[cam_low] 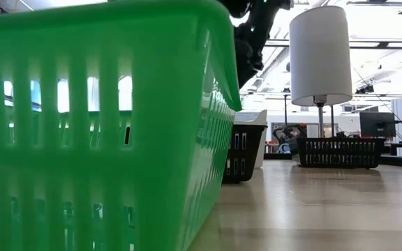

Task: Stack baskets by color
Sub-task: Stack the top white bin on top of the other white bins

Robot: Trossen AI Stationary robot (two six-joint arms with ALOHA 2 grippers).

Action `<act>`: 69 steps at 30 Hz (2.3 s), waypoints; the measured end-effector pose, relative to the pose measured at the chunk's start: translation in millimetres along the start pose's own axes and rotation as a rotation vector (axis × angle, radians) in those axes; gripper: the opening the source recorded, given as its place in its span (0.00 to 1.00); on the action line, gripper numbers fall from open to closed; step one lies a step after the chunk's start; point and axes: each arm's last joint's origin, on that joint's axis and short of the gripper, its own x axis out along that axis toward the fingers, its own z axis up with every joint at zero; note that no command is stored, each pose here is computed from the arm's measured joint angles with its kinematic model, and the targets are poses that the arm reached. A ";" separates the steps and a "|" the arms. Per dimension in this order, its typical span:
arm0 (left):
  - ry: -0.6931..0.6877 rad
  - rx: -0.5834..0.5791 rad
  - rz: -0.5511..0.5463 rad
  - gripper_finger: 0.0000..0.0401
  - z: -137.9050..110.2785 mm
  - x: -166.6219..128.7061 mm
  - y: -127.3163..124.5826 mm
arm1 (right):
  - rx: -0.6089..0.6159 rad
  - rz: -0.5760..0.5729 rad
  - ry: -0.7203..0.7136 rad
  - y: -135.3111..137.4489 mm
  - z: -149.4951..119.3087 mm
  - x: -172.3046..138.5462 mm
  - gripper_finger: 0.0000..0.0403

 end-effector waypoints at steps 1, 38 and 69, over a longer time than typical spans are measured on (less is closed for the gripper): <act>0.002 0.002 0.000 0.00 0.0 0.3 0.7 | -0.025 0.008 0.013 0.0 0.0 4.8 0.33; 0.068 -0.035 0.088 0.00 -3.5 10.3 29.8 | -0.602 0.176 -0.239 49.9 26.3 79.1 0.33; 0.077 -0.029 0.094 0.00 -4.0 12.2 35.9 | -0.335 -0.054 -0.251 22.0 35.5 106.4 0.22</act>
